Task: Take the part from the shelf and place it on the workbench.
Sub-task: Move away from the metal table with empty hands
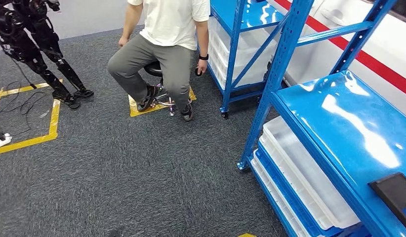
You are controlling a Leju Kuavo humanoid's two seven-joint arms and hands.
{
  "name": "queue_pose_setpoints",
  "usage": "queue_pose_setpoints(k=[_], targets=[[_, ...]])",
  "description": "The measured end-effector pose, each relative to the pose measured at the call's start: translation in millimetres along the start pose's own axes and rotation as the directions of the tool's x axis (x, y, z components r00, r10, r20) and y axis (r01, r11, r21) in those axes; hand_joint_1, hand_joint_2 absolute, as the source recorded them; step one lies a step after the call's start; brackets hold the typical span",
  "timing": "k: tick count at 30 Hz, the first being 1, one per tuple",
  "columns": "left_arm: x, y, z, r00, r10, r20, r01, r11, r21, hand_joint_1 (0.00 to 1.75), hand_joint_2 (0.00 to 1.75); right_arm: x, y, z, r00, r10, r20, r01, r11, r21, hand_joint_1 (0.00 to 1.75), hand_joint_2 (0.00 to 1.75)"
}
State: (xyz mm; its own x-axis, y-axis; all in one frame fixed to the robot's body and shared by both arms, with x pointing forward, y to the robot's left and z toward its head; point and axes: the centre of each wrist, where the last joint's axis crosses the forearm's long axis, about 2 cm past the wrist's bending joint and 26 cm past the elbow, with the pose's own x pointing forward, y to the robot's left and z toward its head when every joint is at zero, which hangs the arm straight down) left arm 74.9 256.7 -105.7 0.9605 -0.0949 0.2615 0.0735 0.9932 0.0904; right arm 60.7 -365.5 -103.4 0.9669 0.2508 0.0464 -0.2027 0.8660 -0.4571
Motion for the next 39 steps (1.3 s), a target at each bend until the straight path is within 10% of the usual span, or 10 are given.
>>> queue_pose_setpoints(k=[39], targets=[[-3.8, -2.7, 0.8, 1.0, -0.003, -0.009, 0.003, 1.0, 0.008, 0.0, 0.0, 0.2, 5.8, 1.8, 1.0, 0.016, 0.014, -0.016, 1.0, 0.023, 0.0, 1.75]])
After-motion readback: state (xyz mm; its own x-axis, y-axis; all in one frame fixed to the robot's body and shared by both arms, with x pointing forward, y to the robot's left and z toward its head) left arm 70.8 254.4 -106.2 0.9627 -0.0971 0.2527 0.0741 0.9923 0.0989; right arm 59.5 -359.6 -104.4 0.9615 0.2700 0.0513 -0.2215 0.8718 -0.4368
